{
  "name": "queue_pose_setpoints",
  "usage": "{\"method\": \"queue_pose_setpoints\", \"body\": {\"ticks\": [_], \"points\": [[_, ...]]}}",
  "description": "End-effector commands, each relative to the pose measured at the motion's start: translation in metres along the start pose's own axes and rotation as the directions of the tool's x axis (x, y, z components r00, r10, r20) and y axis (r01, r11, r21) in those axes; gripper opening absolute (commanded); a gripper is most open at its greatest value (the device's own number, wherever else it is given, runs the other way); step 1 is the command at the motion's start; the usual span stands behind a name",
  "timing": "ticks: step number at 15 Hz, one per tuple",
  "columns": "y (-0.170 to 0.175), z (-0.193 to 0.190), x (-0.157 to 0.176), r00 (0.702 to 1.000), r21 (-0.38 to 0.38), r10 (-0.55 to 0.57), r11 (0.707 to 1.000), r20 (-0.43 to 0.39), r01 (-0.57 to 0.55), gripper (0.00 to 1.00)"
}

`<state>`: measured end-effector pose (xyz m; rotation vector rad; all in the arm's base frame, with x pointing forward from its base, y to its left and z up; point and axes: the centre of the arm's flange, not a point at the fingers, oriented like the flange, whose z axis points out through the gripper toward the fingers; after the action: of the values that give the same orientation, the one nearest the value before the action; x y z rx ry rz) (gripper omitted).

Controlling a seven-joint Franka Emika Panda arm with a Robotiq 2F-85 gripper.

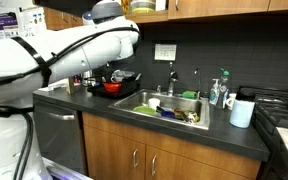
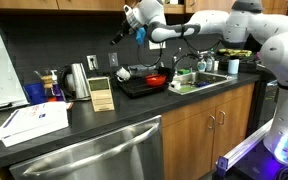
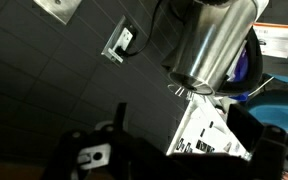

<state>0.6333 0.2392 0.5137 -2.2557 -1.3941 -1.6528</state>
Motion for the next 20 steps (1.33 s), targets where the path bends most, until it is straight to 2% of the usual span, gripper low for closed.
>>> {"method": "queue_pose_setpoints", "body": {"ticks": [1,10,20], "points": [[0.016,-0.018,-0.006,0.998,-0.068,-0.027,0.997,0.052,0.03,1.0],[0.049,-0.038,-0.033,0.994,-0.147,-0.028,0.988,0.105,0.043,1.0],[0.091,-0.098,-0.015,0.992,-0.265,-0.04,0.962,0.117,0.07,1.0]]}}
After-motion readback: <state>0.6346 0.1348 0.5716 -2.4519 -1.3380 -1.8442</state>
